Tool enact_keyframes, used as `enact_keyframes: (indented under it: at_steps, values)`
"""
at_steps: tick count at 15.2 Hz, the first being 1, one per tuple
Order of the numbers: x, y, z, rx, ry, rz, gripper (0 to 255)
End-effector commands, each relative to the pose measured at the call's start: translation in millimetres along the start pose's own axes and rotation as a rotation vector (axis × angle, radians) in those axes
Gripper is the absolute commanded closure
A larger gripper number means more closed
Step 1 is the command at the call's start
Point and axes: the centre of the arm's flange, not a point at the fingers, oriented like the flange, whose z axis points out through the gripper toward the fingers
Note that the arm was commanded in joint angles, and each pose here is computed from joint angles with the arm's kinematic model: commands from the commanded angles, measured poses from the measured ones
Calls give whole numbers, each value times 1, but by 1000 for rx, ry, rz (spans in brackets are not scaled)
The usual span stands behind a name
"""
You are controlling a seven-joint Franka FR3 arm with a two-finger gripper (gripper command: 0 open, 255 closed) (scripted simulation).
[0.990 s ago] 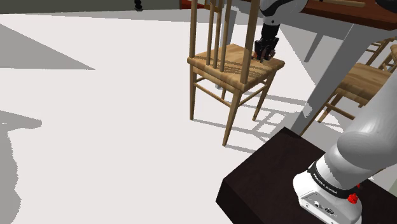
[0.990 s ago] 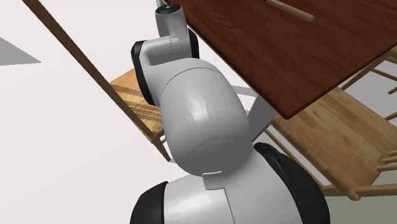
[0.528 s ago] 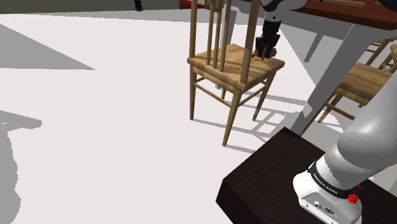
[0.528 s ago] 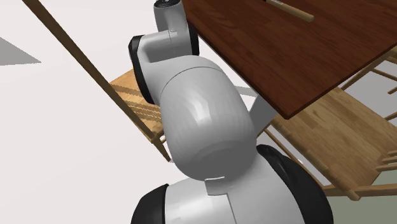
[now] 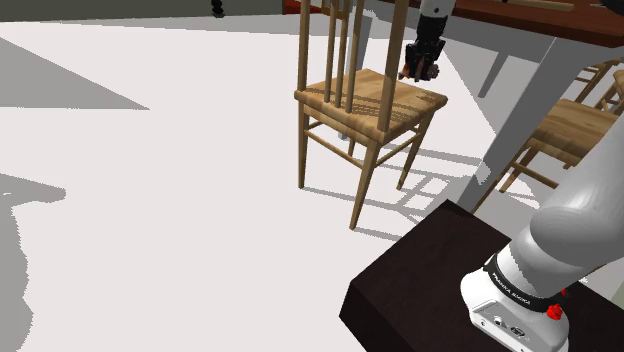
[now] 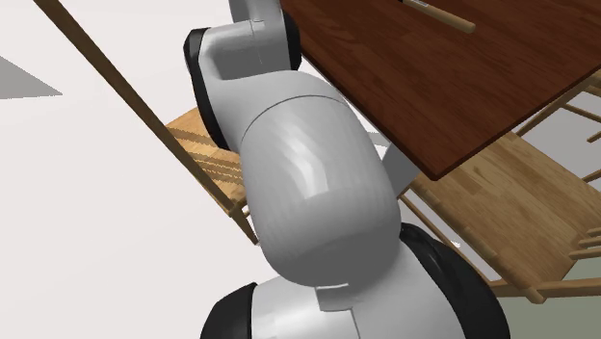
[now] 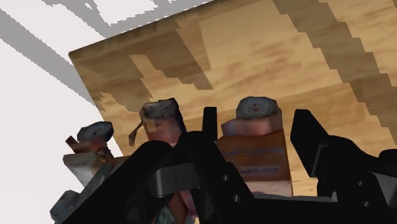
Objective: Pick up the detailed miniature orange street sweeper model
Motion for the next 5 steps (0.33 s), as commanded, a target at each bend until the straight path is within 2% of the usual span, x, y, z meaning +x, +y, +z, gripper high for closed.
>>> enact_keyframes:
  at_steps: [1,5]
  values:
    - [0,1,-12,0,1,0,255]
    - [0,2,-23,0,1,0,255]
